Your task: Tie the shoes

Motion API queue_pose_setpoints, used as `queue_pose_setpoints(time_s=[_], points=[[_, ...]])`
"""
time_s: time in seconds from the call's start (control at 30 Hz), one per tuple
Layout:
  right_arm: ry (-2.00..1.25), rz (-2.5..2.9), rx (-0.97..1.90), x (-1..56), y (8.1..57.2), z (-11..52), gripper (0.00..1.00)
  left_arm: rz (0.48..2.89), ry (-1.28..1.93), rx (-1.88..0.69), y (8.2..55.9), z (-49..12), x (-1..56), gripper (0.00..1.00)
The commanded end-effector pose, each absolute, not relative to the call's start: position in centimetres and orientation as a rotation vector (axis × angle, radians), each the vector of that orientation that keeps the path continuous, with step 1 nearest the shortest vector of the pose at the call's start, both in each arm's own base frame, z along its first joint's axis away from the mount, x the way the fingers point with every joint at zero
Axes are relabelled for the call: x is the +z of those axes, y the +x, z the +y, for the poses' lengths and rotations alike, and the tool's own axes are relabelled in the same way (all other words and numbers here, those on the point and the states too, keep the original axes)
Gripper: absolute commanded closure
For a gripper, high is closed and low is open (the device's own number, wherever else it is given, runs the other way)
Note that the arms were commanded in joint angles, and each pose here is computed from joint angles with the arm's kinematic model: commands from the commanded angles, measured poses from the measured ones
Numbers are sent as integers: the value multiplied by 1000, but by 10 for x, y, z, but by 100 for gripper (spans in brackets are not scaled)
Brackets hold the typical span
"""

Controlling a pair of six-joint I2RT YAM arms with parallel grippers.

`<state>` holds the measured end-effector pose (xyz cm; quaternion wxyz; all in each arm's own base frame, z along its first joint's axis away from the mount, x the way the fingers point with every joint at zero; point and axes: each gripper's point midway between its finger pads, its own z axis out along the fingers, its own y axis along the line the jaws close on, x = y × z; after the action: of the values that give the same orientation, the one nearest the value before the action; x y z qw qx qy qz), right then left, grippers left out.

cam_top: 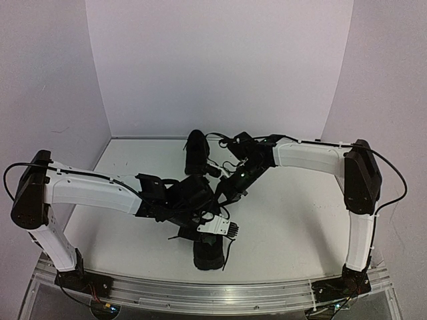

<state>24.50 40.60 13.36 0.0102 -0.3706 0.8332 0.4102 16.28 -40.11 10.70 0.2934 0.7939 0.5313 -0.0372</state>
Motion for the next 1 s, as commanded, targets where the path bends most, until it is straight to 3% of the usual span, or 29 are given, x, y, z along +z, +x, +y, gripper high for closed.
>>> queue_pose_setpoints(time_s=[0.0, 0.13, 0.97], points=[[-1166, 2581, 1303, 134, 247, 408, 100, 1389, 2080, -92, 167, -408, 124, 90], [-1165, 2579, 1295, 135, 248, 408, 100, 1411, 1995, -133, 169, -415, 138, 100], [-1158, 2550, 1327, 147, 245, 408, 100, 1733, 1388, -405, 194, -397, 157, 100]])
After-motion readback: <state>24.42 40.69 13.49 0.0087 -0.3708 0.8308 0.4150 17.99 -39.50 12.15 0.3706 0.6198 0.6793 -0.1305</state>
